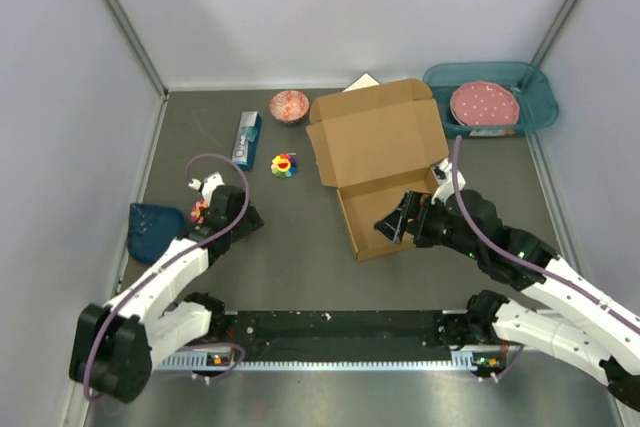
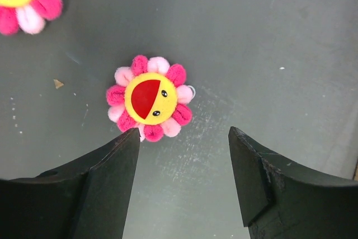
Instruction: Fold the paper box
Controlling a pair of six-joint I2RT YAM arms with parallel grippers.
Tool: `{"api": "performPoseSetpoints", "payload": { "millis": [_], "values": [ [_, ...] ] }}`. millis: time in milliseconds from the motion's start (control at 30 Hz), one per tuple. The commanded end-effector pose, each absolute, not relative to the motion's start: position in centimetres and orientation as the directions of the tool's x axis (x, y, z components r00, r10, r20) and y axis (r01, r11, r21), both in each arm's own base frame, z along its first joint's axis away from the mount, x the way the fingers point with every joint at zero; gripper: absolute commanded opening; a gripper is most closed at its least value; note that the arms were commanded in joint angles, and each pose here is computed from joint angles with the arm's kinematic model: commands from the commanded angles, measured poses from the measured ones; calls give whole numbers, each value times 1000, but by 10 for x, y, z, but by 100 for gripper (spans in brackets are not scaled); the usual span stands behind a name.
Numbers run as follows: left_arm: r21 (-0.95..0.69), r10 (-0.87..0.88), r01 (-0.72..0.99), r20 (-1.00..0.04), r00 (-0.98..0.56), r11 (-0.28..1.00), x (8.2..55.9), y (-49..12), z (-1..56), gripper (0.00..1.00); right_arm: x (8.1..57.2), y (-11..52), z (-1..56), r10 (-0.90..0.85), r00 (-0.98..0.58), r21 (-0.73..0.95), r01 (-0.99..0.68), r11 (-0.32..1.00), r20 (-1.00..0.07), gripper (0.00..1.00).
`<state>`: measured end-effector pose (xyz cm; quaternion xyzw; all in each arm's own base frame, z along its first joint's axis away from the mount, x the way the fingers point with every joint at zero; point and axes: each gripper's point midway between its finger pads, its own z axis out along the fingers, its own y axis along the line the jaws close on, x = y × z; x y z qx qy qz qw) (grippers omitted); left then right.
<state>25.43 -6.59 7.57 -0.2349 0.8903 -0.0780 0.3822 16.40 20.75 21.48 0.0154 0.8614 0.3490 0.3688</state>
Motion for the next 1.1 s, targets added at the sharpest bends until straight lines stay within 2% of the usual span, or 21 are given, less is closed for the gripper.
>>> {"api": "performPoseSetpoints", "payload": {
  "millis": [0,467,567,833,1033,1067],
  "values": [
    [-403,-562,-393,-627,-540,827,286,-78,85,70,157,224,244,217,-681,609,-409,679,-699,93],
    [-269,-528,-476,-621,-579,837,287,-61,48,69,158,221,248,221,-643,592,-443,674,-733,93],
    [-277,-526,-464,-617,-585,841,288,-64,43,63,158,222,248,221,-644,593,-443,673,-732,93],
    [-273,-516,-449,-592,-619,851,285,-69,28,38,159,219,249,241,-639,600,-433,673,-731,93],
    [-259,-506,-445,-585,-634,857,282,-68,19,29,159,217,246,249,-639,603,-423,676,-728,92],
    [-257,-505,-445,-582,-637,858,281,-68,17,25,159,216,245,252,-638,604,-422,676,-728,92]
  ]
}}
